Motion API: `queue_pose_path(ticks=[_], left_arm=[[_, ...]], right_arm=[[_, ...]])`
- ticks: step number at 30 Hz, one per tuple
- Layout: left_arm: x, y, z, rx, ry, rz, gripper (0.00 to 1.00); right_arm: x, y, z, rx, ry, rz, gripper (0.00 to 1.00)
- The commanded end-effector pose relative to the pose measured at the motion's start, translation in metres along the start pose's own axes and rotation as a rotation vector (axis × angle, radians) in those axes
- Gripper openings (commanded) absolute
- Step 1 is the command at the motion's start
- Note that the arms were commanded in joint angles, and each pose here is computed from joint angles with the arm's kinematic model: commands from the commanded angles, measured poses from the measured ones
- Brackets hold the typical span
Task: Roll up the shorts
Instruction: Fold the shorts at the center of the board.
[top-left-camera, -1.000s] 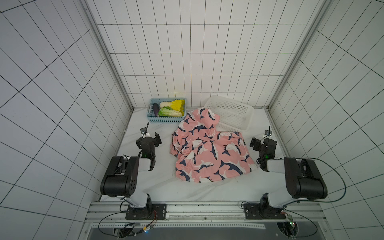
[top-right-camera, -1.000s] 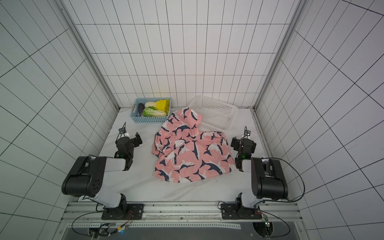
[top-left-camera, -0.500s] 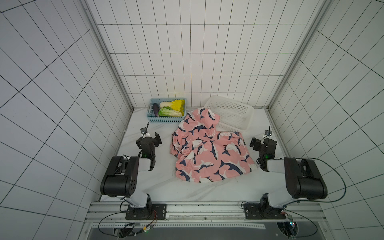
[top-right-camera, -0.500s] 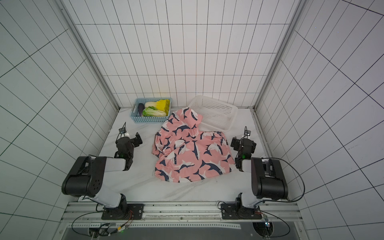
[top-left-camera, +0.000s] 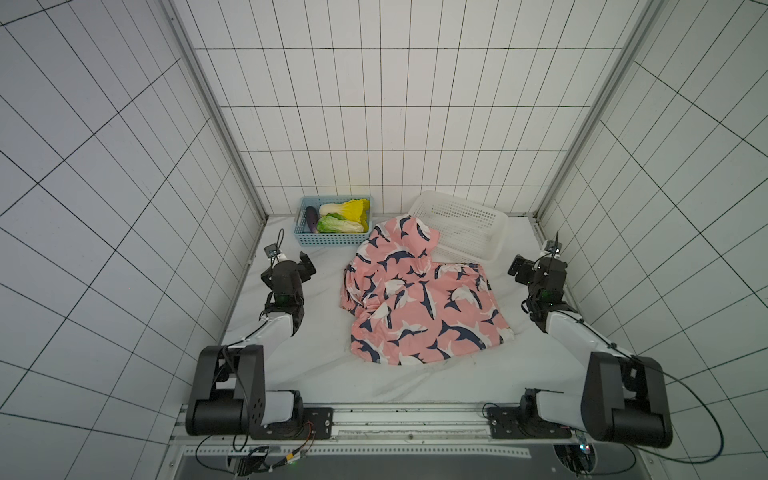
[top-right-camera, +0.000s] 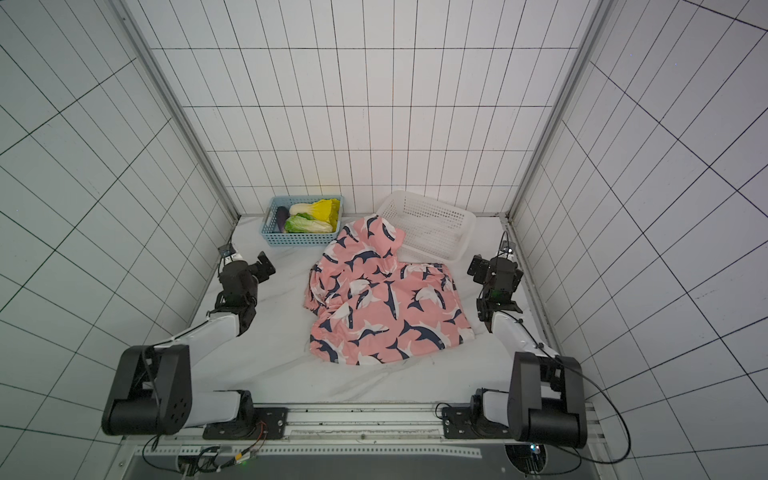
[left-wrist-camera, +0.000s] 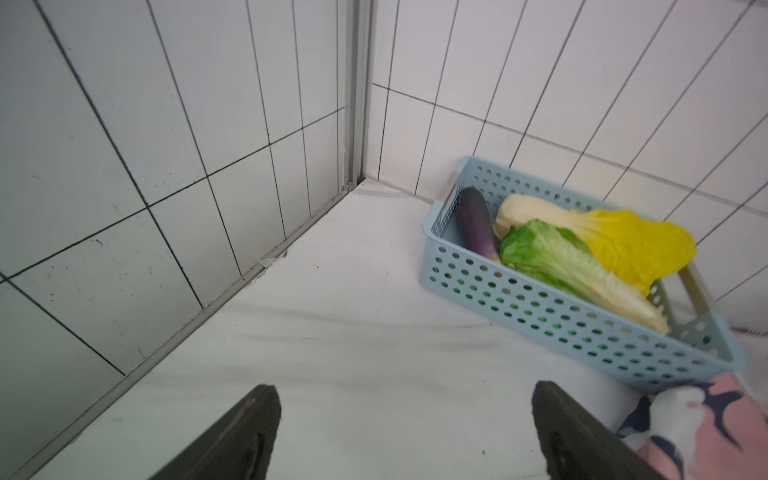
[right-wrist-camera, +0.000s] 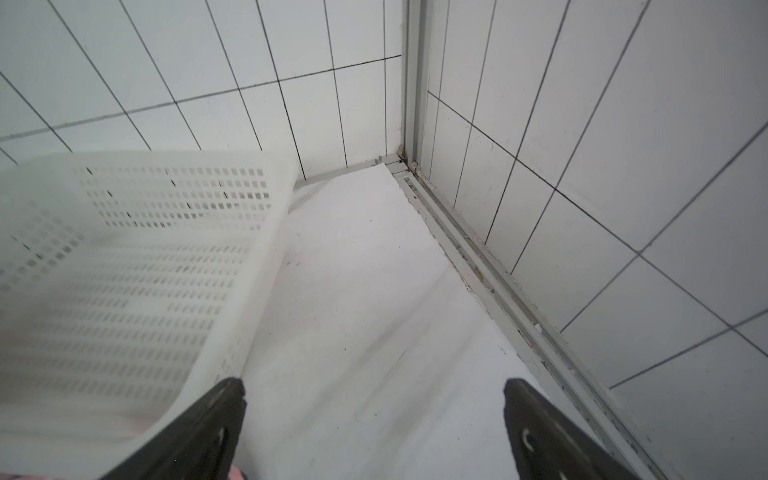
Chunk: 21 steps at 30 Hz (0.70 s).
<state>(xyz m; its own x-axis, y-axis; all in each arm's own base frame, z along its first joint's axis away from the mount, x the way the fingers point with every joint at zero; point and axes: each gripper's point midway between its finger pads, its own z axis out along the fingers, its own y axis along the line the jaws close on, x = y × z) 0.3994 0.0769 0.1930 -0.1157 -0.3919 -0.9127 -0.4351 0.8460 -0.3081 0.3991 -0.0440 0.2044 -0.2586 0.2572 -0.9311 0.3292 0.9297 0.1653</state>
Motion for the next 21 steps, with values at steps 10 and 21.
queue_pose_path(ticks=[10, 21], left_arm=[[0.078, -0.066, -0.103, 0.289, 0.572, -0.169, 0.65], [0.189, -0.063, -0.237, 0.314, 0.904, 0.064, 0.74]], right_arm=[[0.055, 0.023, -0.075, -0.127, 0.561, 0.355, 0.72], [0.149, 0.02, -0.145, -0.175, 0.903, 0.359, 0.7]])
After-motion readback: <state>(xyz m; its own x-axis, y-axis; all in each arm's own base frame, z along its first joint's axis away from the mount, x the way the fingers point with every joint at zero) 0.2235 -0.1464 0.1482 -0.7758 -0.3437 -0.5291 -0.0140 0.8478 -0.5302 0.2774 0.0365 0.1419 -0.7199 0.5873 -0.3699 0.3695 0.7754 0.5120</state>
